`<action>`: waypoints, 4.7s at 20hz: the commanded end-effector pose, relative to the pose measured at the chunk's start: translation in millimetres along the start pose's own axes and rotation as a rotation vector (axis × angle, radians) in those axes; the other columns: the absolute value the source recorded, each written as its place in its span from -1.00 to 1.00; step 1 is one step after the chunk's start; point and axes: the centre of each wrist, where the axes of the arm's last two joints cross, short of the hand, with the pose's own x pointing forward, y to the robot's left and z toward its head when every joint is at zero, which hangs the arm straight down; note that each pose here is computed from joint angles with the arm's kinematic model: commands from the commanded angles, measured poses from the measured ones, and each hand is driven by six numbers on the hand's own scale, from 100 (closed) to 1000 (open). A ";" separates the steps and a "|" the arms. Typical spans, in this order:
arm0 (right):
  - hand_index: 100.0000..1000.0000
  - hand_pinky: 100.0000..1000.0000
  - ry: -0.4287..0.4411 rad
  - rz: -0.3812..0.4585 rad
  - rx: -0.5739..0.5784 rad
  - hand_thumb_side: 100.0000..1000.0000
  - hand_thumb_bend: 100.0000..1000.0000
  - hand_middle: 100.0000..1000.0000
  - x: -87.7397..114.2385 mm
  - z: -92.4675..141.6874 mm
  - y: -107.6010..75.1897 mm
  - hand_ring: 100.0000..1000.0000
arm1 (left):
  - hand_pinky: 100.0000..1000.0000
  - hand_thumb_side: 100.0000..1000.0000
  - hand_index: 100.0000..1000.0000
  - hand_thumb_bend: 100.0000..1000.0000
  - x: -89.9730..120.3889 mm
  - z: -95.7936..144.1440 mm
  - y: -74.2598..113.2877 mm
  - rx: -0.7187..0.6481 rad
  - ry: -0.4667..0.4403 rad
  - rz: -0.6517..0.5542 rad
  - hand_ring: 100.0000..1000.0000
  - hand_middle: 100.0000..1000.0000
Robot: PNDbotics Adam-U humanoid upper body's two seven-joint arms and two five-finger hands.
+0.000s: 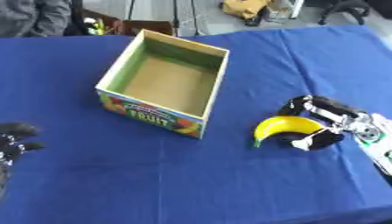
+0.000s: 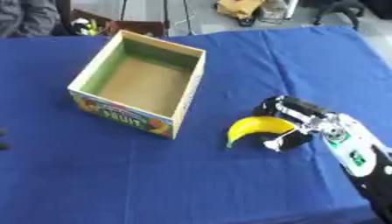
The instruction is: Pick up objects on the table and place them in the box.
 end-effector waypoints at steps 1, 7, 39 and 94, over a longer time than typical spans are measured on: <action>0.53 0.34 0.003 0.032 -0.003 -0.73 -0.49 0.28 -1.6 1.4 -9.5 0.38 | 0.25 1.00 0.32 -0.64 6.3 -3.2 1.7 -0.017 -0.016 -0.020 0.42 0.18; 0.42 0.31 0.004 0.034 -0.006 -0.76 -0.56 0.16 -1.5 1.2 -9.4 0.28 | 0.25 1.00 0.32 -0.64 6.3 -3.5 1.6 -0.019 -0.016 -0.019 0.42 0.18; -0.06 -0.25 -0.030 0.091 -0.072 -0.86 -0.72 -0.34 8.3 2.9 -29.8 -0.41 | 0.25 1.00 0.32 -0.64 5.3 -1.8 2.5 -0.014 -0.011 -0.019 0.42 0.18; 0.10 -0.04 0.004 0.151 -0.072 -0.72 -0.62 -0.17 -4.4 -102.8 -114.0 -0.20 | 0.25 1.00 0.32 -0.66 16.2 -23.1 -13.7 -0.137 -0.068 0.003 0.42 0.18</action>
